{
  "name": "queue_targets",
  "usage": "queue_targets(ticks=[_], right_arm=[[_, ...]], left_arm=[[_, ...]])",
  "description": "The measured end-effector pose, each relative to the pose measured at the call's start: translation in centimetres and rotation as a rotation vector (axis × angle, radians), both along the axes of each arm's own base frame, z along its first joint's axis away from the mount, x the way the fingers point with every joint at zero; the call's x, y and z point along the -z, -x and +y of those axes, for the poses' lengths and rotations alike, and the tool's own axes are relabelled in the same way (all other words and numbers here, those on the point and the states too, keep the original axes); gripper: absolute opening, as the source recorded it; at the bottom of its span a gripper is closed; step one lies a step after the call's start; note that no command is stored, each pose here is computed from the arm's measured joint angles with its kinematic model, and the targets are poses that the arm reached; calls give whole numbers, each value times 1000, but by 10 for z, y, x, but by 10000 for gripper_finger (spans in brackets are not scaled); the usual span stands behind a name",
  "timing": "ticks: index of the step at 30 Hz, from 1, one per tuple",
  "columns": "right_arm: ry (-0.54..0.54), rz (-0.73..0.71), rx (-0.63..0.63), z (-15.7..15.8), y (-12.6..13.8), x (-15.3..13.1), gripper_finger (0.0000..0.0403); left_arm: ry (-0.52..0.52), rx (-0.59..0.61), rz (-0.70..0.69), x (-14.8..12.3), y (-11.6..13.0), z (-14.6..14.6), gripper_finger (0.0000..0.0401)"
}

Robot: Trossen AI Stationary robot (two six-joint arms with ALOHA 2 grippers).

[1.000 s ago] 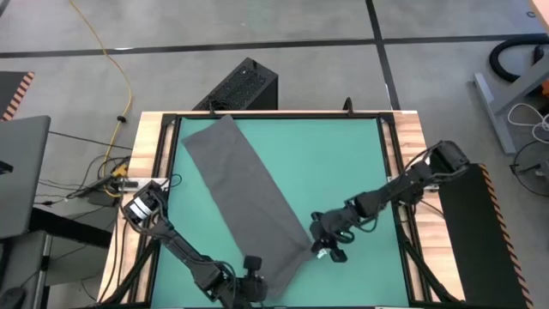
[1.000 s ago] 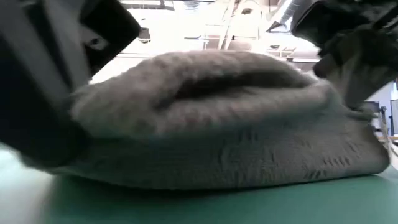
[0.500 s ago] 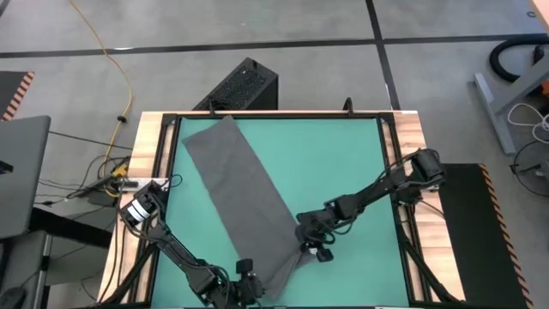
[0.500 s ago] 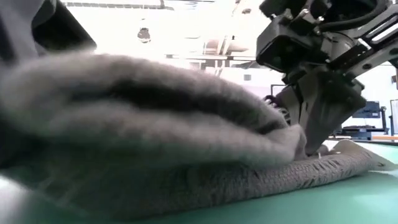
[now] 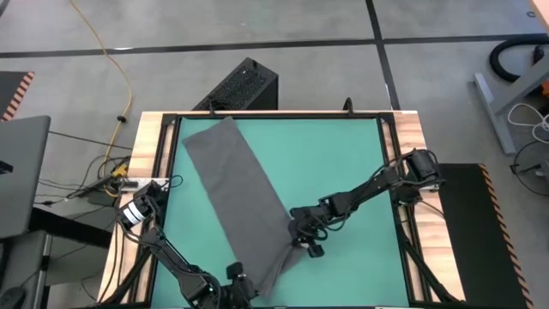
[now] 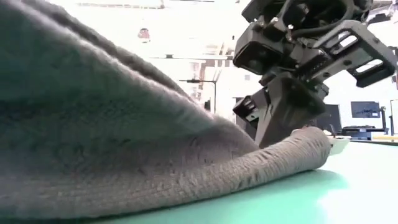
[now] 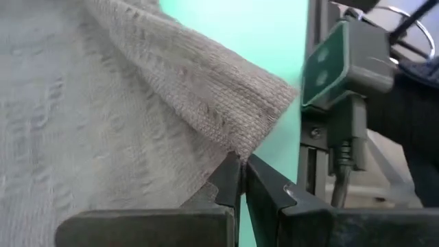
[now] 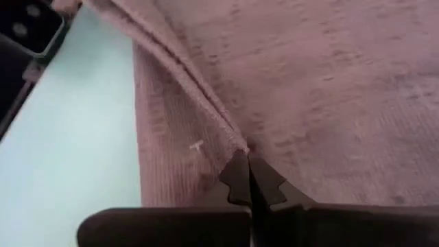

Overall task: Roll towel
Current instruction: Roll the black towel

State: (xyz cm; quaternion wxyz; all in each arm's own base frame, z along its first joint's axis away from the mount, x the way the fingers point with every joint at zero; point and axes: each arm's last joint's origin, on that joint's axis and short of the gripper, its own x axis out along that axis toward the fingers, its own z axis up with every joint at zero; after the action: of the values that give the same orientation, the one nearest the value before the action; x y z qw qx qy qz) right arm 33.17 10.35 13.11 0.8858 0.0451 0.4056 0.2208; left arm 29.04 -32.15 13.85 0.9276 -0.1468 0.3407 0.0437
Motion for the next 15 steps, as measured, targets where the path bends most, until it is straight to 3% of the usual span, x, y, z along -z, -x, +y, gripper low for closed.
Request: queue_targets(ticks=[9,15], right_arm=[[-7,45,47,-1,-5,19,4],[-11,65,63,0,-4,22,4]], left_arm=[[95,-50,45,-1,8,-3,5],[119,-78,78,-37,21,7,5]])
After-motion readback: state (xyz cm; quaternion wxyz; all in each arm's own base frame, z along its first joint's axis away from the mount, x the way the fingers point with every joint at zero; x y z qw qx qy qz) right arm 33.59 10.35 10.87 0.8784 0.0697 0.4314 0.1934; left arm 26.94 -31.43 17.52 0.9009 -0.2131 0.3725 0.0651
